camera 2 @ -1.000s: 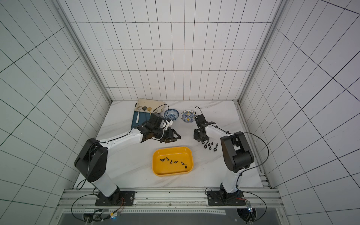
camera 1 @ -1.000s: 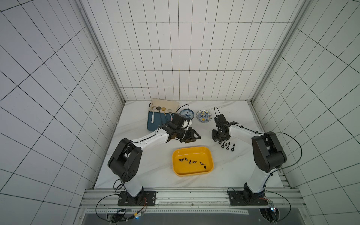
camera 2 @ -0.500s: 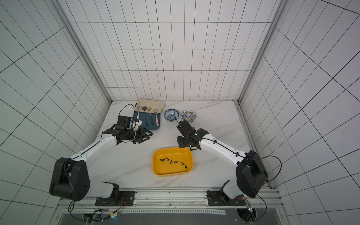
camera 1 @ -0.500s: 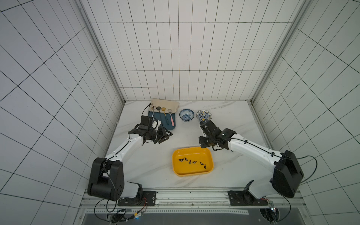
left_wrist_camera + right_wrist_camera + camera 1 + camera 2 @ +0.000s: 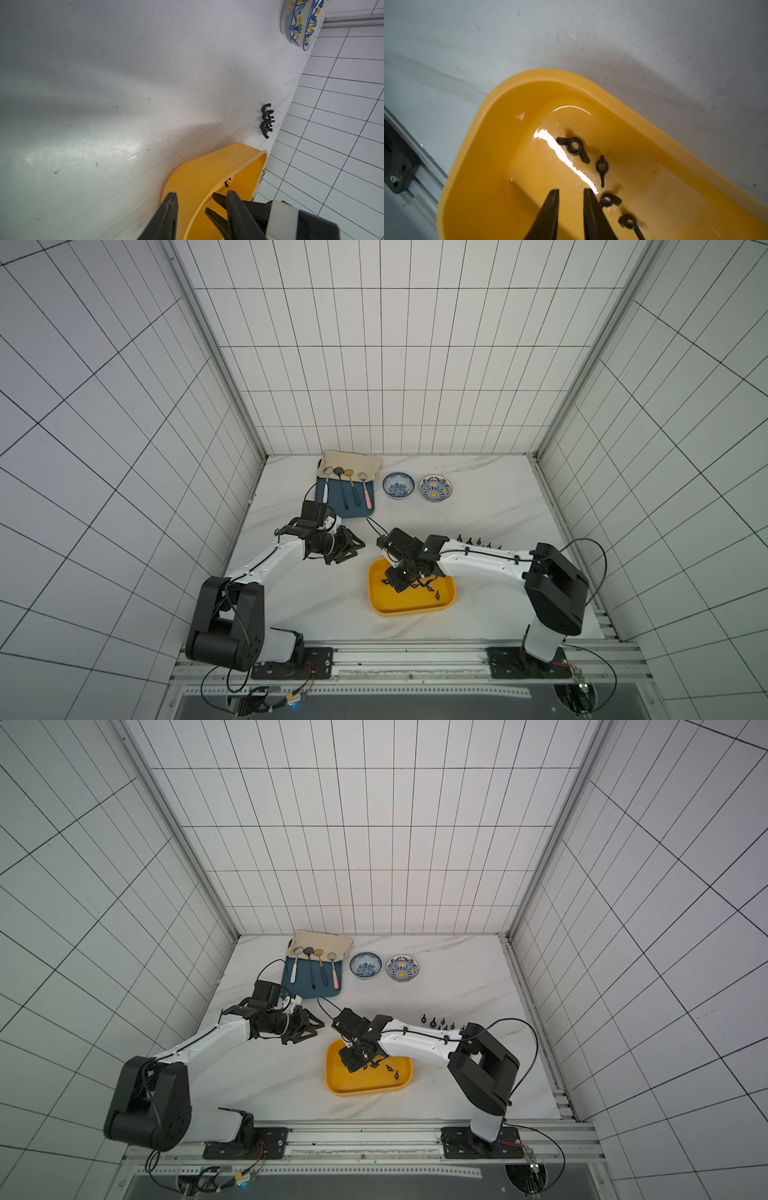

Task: Take out the wing nut from the storage box
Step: Pick up the wing nut from the storage box.

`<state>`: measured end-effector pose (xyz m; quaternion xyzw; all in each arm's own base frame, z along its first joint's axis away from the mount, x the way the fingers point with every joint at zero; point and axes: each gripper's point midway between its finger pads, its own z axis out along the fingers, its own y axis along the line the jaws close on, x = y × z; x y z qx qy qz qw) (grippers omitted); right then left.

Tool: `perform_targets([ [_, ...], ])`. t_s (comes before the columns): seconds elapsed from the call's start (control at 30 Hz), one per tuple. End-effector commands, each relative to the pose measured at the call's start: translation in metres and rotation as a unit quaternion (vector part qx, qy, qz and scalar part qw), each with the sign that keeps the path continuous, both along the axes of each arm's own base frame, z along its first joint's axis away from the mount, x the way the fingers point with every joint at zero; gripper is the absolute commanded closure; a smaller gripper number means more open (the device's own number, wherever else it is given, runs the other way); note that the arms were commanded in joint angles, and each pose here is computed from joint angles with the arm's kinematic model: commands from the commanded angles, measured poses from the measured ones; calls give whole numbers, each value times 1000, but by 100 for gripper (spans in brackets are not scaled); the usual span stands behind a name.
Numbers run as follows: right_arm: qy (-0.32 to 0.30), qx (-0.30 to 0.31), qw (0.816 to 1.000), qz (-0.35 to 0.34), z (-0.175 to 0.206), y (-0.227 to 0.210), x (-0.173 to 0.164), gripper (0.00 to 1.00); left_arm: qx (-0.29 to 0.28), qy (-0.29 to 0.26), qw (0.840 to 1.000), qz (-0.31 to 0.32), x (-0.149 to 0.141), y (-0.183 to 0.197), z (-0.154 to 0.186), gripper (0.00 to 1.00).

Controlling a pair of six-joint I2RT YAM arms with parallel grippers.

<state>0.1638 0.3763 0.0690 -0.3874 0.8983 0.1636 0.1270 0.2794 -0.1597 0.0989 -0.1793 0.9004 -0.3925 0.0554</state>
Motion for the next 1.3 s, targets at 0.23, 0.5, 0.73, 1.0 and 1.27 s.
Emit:
perform_targets([
  [0.23, -37, -41, 998, -40, -4, -8, 32, 74, 1, -13, 1000, 3, 4, 2, 2, 59],
  [0.5, -24, -55, 997, -46, -23, -8, 33, 75, 1, -14, 1000, 3, 4, 1, 0, 59],
  [0.73, -15, -55, 997, -49, -31, -7, 33, 75, 0, -13, 1000, 1, 2, 1, -1, 59],
  [1.0, -5, -55, 997, -51, -40, -5, 32, 75, 1, -13, 1000, 0, 2, 2, -2, 59],
  [1.27, -5, -57, 997, -55, -40, -6, 32, 84, 3, -14, 1000, 0, 3, 2, -2, 60],
])
